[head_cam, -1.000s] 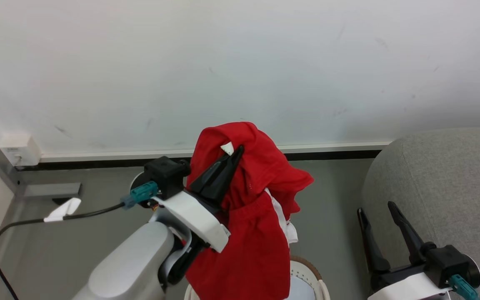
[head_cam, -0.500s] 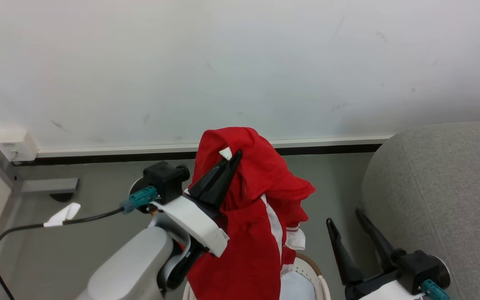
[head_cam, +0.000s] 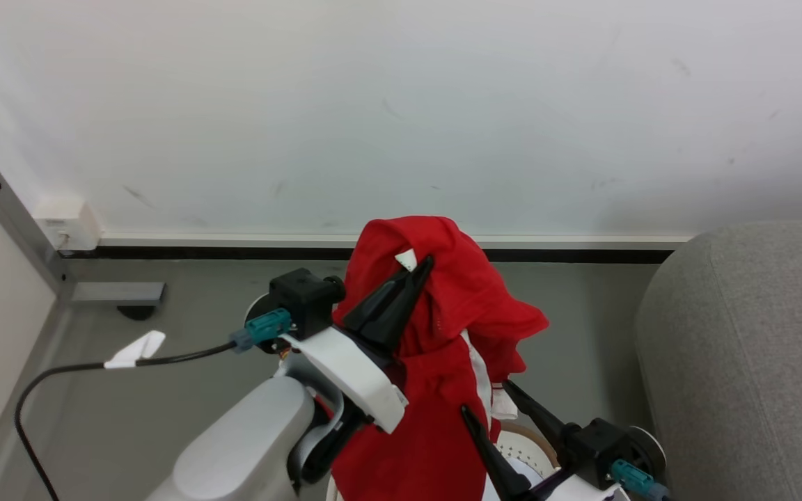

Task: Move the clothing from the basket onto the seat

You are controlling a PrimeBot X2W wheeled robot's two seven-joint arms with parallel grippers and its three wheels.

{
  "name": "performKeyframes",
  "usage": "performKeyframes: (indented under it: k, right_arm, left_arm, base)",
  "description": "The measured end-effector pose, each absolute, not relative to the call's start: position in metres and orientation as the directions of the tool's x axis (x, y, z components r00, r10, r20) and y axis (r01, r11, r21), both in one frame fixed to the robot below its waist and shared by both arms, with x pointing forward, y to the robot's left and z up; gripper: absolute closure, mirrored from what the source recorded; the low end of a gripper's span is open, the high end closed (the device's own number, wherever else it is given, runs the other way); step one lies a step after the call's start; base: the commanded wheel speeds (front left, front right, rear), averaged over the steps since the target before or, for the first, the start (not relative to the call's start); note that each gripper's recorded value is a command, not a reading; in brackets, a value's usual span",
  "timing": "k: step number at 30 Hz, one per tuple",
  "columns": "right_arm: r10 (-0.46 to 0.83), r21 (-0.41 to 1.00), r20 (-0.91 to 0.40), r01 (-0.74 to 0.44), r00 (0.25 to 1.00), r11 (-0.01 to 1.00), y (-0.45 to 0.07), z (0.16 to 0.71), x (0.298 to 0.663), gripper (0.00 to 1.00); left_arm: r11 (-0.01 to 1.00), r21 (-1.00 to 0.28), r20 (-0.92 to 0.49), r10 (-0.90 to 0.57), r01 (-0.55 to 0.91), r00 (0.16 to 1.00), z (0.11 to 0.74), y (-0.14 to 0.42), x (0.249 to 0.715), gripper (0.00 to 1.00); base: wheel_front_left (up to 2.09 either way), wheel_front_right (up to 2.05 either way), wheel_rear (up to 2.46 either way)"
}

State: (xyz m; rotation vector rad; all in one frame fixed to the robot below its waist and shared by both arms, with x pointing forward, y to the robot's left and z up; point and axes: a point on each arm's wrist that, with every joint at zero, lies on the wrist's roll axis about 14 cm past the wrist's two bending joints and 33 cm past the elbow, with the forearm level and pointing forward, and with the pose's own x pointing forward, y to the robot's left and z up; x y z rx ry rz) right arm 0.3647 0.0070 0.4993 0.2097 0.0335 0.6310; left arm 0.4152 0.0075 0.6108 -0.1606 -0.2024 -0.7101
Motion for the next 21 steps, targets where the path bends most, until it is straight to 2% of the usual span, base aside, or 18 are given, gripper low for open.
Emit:
performKeyframes:
  k: [12,21]
  right_arm:
    - [0.685,0.160,-0.008,-0.676,0.728,0.720,0.046,0.501,0.381,0.00]
    - [0.730,0.158,-0.029,-0.718,0.682,0.678,0.067,0.500,0.380,0.00]
  left_arm:
    - [0.726,-0.069,0.223,-0.657,0.684,0.720,0.612,0.000,0.391,1.00]
    - [0.724,-0.070,0.201,-0.664,0.686,0.720,0.606,0.001,0.379,1.00]
  base:
    - [0.00,0.00,0.00]
    - [0.00,0.00,0.00]
